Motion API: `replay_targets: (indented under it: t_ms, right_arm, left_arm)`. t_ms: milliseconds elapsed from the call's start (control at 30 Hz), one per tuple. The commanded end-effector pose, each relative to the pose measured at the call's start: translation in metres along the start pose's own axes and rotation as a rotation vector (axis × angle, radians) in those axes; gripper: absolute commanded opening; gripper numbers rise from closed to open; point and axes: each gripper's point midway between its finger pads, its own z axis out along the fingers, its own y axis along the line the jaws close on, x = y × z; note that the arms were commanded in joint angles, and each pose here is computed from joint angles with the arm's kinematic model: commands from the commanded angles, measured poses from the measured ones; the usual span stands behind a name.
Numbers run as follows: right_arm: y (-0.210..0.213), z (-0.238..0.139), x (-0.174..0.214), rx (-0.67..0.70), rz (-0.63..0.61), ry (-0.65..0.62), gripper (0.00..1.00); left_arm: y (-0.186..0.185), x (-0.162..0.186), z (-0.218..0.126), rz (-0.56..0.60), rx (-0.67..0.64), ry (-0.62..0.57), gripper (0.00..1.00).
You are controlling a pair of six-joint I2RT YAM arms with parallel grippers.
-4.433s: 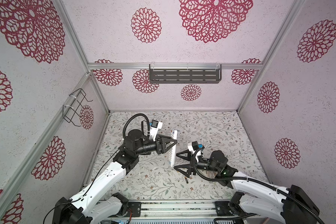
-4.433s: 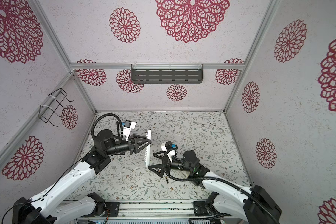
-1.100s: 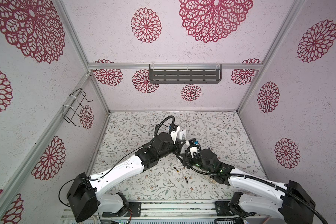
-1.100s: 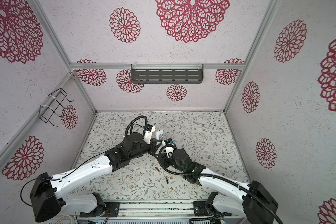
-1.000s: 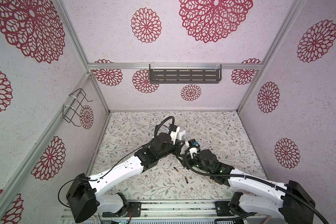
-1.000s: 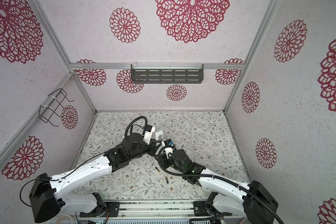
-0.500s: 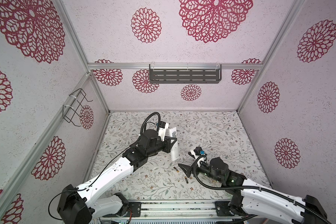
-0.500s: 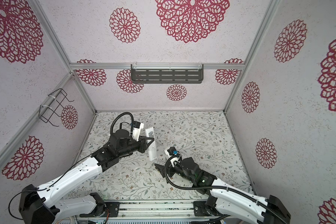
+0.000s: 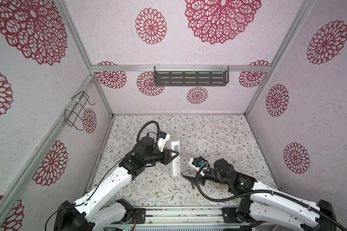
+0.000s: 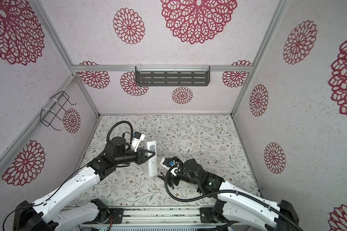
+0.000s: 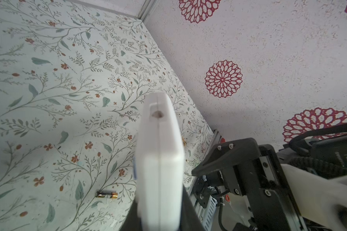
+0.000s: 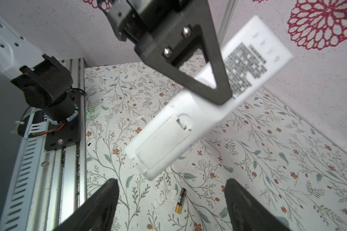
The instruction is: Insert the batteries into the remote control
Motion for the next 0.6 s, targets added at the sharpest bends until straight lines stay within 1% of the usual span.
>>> replay_targets:
  t_ms: [0, 133, 233, 333, 567]
  right_arm:
    - [0.017, -0.001, -0.018, -0.079, -0.094, -0.013, 0.83]
    - [0.026, 0.008, -0.021, -0.124, -0.153, 0.013, 0.81]
    - [0.029, 0.017, -0.017, -0.149, -0.184, 0.054, 0.76]
    - [0.034, 0.021, -0.019, -0.172, -0.193, 0.052, 0.74]
    - [0.034, 0.021, -0.029, -0.157, -0.236, 0.037, 0.73]
  left_arm:
    - [-0.015, 0.001, -0.004, -0.004, 0.094, 0.018, 0.00]
    - [-0.015, 0.005, -0.004, -0.015, 0.123, 0.032, 0.00]
    - [-0.018, 0.006, -0.006, -0.013, 0.149, 0.036, 0.00]
    - [-0.022, 0.008, -0.008, -0.007, 0.168, 0.043, 0.00]
    - [-0.024, 0.011, -0.007, -0.009, 0.186, 0.059, 0.00]
